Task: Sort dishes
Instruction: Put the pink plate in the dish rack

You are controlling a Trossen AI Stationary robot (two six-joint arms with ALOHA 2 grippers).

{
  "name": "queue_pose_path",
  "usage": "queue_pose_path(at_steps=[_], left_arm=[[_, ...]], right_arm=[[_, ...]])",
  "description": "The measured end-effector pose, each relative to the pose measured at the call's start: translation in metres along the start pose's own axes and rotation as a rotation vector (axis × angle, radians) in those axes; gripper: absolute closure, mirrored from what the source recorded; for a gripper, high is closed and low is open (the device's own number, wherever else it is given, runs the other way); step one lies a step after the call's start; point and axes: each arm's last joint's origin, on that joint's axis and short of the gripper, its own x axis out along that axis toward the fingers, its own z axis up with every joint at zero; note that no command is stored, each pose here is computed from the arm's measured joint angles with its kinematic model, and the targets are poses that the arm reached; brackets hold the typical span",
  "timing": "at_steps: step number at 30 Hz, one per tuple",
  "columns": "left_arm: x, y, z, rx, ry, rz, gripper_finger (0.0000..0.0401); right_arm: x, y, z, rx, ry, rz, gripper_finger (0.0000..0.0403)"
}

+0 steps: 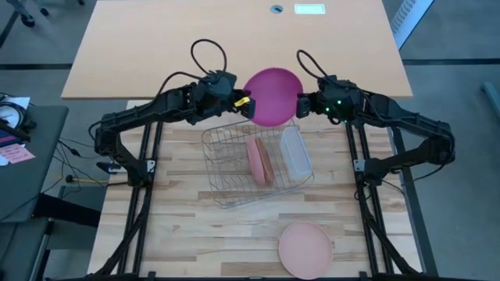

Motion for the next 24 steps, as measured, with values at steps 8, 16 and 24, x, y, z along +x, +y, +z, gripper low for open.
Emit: queue_pose_path(at_steps=[8,16,24], left_arm=[[-0.002,-0.002,-0.001,0.017,-0.008,0.011,0.0392],[-0.002,-0.002,-0.001,0.017,-0.009,0.004,0.0393],[-0.013,0.004,0.001,-0.047,0.04,-0.014,0.0393]], right_arm=[[0.0,0.0,0.0,-0.022,0.011,0.008,0.0398],[-0.003,-0.001,-0.001,-0.097,0.053,0.058,0.033],[-0.014,-0.011,-0.001,-0.102,0.093,0.04,0.0237]])
